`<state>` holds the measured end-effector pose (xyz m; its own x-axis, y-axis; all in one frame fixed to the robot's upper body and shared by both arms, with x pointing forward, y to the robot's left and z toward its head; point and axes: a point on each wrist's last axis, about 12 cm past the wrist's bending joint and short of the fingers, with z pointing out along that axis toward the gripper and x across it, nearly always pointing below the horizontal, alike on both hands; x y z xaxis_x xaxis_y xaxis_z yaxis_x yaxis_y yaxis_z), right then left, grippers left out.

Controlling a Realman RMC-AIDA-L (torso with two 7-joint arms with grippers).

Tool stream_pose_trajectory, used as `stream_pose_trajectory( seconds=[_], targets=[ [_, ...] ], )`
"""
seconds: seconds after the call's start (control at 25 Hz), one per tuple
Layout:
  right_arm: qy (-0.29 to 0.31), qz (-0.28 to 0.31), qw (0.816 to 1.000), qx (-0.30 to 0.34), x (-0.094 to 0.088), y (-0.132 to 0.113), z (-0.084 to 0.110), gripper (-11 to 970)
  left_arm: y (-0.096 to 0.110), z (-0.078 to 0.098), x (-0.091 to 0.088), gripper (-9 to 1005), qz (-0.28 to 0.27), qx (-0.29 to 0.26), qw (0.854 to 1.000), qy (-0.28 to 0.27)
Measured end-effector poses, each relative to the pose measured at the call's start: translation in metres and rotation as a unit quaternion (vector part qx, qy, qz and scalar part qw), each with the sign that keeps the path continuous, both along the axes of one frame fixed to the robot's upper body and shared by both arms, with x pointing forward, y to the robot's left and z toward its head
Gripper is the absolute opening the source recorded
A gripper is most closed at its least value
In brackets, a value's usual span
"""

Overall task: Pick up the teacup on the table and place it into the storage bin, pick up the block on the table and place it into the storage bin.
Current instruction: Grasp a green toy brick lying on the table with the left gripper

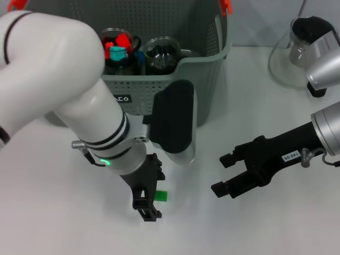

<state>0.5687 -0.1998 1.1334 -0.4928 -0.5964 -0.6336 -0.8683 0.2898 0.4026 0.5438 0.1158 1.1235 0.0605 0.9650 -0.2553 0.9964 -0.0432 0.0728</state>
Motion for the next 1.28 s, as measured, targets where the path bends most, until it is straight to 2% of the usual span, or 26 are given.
stream_pose_trajectory(
  seconds=[0.32,0.52,0.76,1.28],
  targets=[
    [0.002,0.0,1.0,0.0,-0.001,-0.001,-0.002,942,-0.003,-0.007,0.001,815,-0.006,0.012,1.0,-0.012],
    [0.003,-0.001,1.0,0.001,-0.001,-0.001,-0.002,942,-0.005,-0.008,0.0,592,-0.01,0.013,1.0,-0.016],
    [0.003,-0.001,1.0,0.002,-0.001,-0.001,-0.003,942,-0.009,-0.009,0.0,455,-0.015,0.013,1.0,-0.024],
    [0.001,-0.003,1.0,0.004,-0.002,-0.002,-0.003,942,-0.01,-0.018,-0.003,455,-0.018,0.022,0.999,-0.018]
  ],
)
